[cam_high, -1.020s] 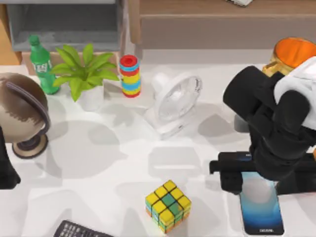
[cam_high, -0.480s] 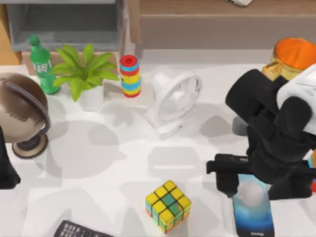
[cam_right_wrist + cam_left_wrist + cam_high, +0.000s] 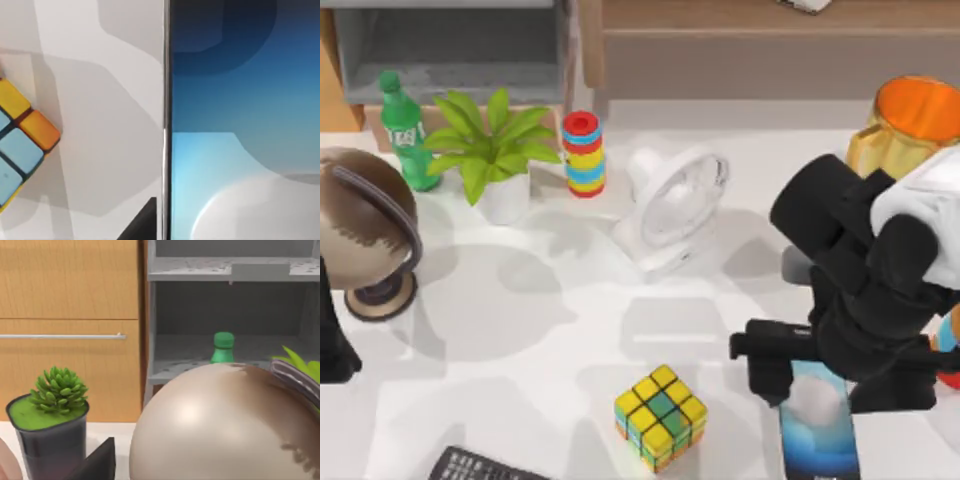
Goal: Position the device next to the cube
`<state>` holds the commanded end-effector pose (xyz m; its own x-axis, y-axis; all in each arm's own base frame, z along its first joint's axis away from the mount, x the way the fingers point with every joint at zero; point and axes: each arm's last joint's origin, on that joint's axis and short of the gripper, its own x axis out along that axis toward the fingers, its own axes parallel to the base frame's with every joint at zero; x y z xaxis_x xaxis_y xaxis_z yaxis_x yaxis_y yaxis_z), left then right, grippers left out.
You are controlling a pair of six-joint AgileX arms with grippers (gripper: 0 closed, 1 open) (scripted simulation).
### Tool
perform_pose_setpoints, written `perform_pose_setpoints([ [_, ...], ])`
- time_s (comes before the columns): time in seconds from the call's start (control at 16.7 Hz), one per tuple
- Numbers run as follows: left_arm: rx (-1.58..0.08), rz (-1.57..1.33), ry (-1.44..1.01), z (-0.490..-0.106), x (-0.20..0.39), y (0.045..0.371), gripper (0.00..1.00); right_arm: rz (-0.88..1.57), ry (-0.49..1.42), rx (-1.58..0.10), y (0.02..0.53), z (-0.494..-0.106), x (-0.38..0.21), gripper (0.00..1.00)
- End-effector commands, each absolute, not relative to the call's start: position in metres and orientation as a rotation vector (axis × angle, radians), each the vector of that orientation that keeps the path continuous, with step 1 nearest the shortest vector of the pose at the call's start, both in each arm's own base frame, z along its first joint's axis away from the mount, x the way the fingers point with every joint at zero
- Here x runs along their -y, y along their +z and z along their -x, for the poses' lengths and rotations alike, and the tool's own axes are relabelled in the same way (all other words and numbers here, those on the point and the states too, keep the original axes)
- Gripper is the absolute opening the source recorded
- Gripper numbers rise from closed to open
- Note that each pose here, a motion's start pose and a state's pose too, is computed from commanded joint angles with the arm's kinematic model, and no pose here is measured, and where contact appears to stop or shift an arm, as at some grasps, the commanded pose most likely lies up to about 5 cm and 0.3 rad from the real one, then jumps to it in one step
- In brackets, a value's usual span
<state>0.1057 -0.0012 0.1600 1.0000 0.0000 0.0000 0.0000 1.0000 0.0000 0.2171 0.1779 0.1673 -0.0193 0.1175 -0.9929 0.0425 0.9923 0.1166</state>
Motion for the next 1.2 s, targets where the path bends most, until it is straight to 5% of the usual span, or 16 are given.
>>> perform_pose_setpoints([
  [0.84,0.0,0.0,0.0,-0.106,0.001,0.16,1.0,-0.005,-0.008,-1.56,0.137,-0.215,-0.177,0.0],
  [1.2,0.0,0.0,0.0,-0.106,0.001,0.16,1.0,-0.005,-0.008,-1.56,0.137,-0.215,-0.177,0.45],
])
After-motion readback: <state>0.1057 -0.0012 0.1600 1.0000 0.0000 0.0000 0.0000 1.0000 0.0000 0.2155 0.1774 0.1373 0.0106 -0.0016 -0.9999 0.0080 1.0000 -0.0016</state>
